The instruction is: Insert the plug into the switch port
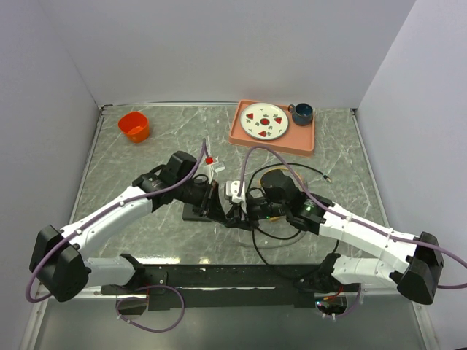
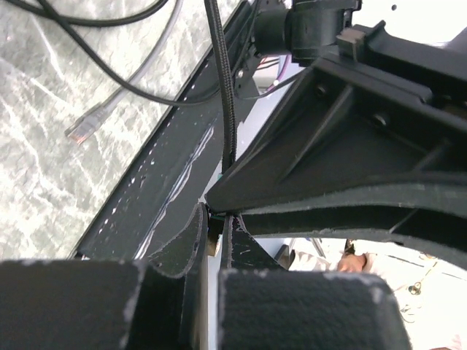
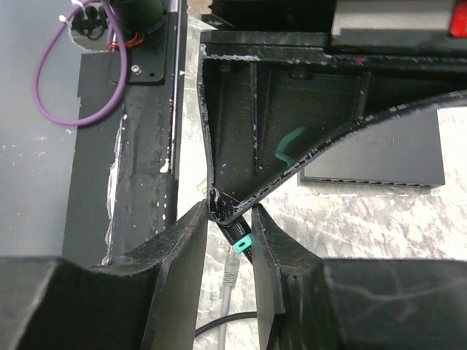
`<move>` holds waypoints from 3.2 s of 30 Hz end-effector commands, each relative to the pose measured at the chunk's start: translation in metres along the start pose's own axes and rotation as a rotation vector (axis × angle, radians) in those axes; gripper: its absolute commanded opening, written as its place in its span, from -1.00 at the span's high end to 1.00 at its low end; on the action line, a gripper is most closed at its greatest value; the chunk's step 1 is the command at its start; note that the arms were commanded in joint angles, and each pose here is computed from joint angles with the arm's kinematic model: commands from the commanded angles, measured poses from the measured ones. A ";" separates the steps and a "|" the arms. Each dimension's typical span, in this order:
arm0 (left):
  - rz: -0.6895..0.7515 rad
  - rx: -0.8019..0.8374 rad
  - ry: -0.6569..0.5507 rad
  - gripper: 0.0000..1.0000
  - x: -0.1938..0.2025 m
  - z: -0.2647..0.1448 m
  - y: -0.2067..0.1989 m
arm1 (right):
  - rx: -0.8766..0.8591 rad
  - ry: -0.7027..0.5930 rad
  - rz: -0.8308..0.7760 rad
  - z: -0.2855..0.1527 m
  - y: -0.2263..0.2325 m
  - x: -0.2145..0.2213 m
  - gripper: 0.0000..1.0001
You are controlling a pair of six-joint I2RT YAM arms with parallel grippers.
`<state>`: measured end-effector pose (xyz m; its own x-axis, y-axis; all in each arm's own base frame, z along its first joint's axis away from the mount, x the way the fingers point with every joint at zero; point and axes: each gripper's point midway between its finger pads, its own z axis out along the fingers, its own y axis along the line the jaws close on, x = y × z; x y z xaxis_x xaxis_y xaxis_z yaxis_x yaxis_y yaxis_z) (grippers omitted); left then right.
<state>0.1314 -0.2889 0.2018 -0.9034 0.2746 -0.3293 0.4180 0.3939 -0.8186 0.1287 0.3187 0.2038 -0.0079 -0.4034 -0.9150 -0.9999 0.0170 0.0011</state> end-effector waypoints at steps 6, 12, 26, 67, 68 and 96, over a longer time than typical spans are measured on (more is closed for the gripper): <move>0.124 -0.008 -0.133 0.95 -0.059 -0.017 -0.018 | -0.043 0.130 0.009 0.016 0.016 0.017 1.00; 0.128 -0.073 -0.216 0.92 -0.084 -0.035 -0.011 | -0.026 0.156 0.010 0.021 0.013 0.025 1.00; 0.177 -0.088 -0.122 0.98 -0.067 -0.043 -0.006 | 0.083 0.154 0.003 0.016 -0.004 0.025 -0.40; 0.540 -0.026 -0.642 -0.71 -0.081 -0.130 -0.062 | -0.098 -0.242 0.022 -0.054 0.019 -0.051 1.00; 0.602 0.002 -0.677 -0.68 -0.082 -0.136 -0.075 | -0.139 -0.257 0.024 -0.059 0.023 -0.054 1.00; 1.201 0.534 -0.567 -0.05 -0.005 -0.080 -0.213 | -0.852 -0.420 -0.030 -0.136 0.101 -0.117 1.00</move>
<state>0.0600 -0.3056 0.3834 -0.1234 -0.1012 -0.9872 0.9696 -0.2239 -0.0982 0.0653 0.2752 0.3448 -0.1303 -0.0988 -0.9865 -0.8413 -0.5155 0.1627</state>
